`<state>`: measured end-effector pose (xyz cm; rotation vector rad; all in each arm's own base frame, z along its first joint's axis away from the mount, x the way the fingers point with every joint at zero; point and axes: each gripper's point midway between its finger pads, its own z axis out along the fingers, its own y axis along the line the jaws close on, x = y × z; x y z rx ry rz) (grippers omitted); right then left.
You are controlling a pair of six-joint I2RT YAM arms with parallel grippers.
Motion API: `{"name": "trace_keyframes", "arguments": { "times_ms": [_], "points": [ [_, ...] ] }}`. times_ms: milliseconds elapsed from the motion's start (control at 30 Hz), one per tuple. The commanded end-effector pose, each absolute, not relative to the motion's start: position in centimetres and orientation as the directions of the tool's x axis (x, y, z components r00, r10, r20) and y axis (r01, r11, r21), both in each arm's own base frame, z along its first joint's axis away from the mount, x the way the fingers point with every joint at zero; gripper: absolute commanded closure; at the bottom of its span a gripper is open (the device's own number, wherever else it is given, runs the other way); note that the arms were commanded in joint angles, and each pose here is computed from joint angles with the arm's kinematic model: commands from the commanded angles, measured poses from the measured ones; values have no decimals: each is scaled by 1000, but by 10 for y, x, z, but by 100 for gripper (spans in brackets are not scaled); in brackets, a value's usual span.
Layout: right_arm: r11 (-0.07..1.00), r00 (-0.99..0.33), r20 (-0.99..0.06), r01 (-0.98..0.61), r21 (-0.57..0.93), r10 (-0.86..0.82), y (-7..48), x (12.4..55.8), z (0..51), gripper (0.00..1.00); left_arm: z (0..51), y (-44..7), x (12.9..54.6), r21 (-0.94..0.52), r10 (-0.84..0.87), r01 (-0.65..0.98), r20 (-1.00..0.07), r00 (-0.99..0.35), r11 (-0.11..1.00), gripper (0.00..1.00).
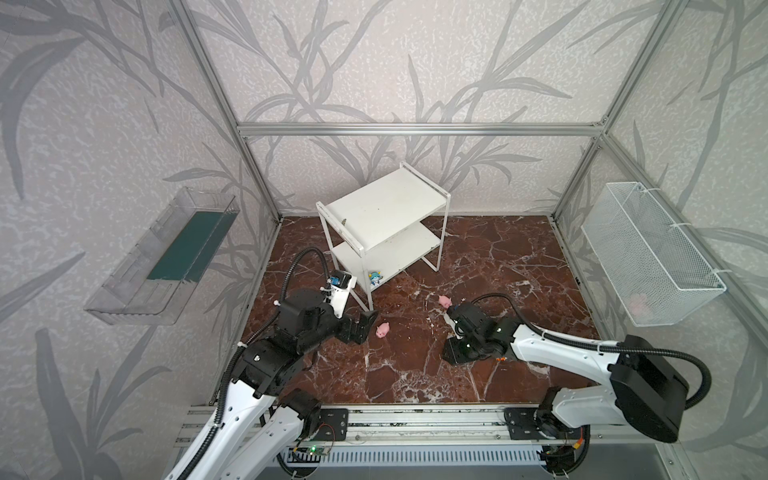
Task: Place and organize the plastic toys onto the shelf
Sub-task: 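Lower the right gripper and grasp the lion-maned Doraemon figurine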
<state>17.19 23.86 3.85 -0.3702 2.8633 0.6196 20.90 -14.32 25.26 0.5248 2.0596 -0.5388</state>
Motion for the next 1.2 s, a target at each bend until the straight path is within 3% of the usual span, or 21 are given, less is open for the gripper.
{"name": "trace_keyframes", "arguments": {
  "times_ms": [0, 167, 567, 933, 1167],
  "points": [
    [887, -957, -238, -249, 389, -165, 236, 181, 33, 53, 265, -168, 191, -251, 150, 674, -866, -478, 695, 1],
    [893, -958, -243, -239, 381, -153, 232, 191, 33, 47, 260, -195, 175, -362, 174, 749, -830, -530, 555, 1],
    [896, -952, -274, -239, 374, -139, 226, 216, 30, 44, 245, -202, 174, -339, 245, 747, -798, -550, 572, 1],
    [887, -939, -299, -277, 369, -169, 237, 231, 31, 49, 244, -198, 176, -313, 246, 742, -807, -537, 593, 1],
    [893, -937, -291, -291, 344, -193, 235, 232, 28, 58, 246, -196, 175, -303, 238, 743, -817, -525, 597, 1]
  ]
}}
